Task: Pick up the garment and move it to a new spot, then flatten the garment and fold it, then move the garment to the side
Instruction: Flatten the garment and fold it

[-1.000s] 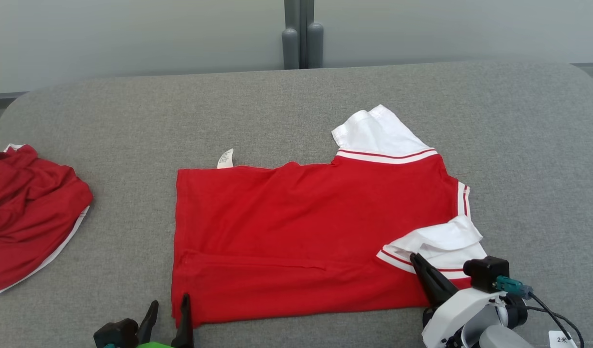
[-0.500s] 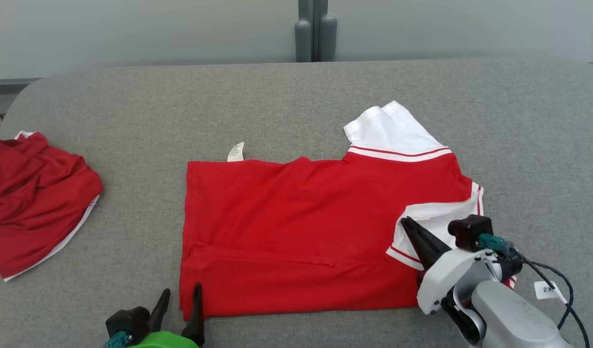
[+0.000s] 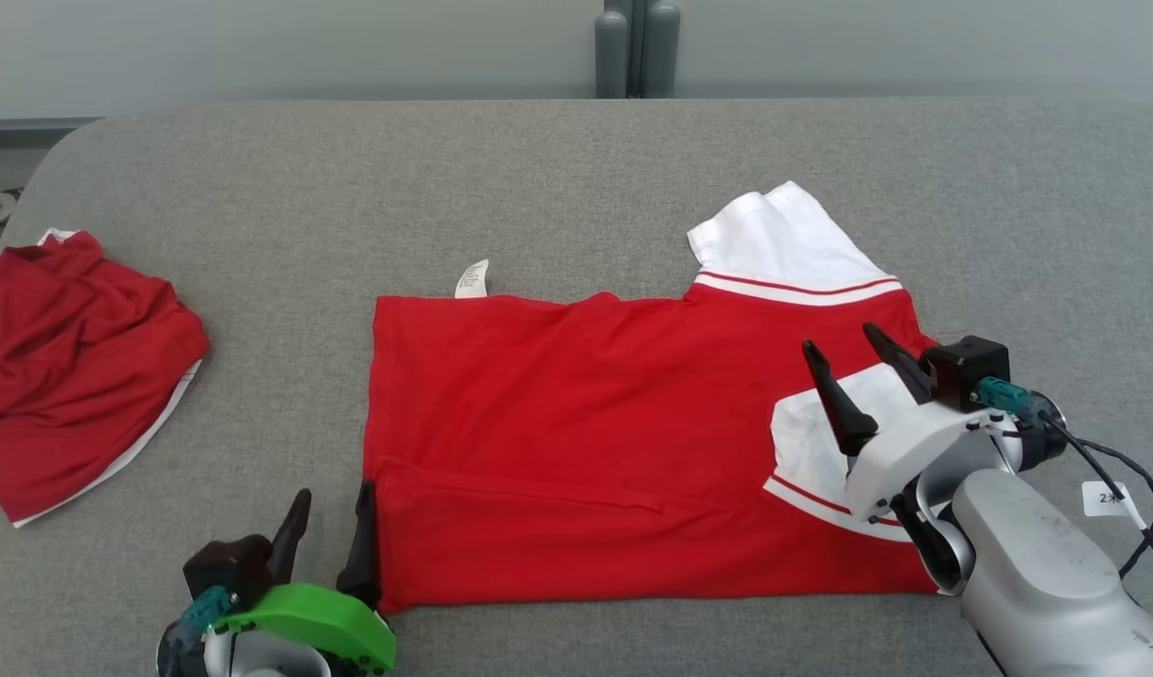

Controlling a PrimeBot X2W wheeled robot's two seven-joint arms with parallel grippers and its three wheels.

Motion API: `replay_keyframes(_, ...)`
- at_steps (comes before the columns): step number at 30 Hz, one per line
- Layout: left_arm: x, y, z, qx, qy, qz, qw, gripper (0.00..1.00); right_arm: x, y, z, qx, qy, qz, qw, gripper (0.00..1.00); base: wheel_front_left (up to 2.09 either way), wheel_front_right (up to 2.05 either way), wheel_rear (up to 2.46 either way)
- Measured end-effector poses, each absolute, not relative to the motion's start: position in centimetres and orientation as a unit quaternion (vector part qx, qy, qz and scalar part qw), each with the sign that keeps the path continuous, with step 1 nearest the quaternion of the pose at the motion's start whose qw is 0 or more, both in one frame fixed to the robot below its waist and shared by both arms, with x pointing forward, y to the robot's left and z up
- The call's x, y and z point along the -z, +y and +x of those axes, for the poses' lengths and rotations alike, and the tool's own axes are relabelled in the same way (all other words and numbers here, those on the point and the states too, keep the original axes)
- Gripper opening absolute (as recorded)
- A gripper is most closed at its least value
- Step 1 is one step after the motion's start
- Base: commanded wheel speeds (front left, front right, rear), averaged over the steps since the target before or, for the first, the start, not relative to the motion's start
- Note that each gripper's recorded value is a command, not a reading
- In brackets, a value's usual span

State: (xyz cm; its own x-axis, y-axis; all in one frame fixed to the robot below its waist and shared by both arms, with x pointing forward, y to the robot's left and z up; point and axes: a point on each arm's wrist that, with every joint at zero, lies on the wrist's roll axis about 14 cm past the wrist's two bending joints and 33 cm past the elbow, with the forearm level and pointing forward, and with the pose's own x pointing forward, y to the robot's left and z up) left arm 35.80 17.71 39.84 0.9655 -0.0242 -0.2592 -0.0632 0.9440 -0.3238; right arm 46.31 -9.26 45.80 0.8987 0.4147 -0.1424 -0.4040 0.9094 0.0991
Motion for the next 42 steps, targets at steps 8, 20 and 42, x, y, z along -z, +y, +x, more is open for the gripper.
replay_keyframes(8,-42.4,17.5,41.2,0.01,0.089,-0.141,0.986,1.0,-45.5,-12.5,47.6,-0.174,0.073,0.021,0.982,1.0,0.0,0.0,0.0)
replay_keyframes(20,-39.8,16.5,48.8,0.027,0.137,-0.111,0.984,1.0,-45.7,-15.0,51.6,-0.148,0.055,0.014,0.987,1.0,0.0,0.0,0.0)
replay_keyframes(42,-36.8,16.2,52.2,0.038,0.177,-0.082,0.98,0.0,-45.1,-13.2,58.8,-0.191,0.096,-0.045,0.976,1.0,0.0,0.0,0.0)
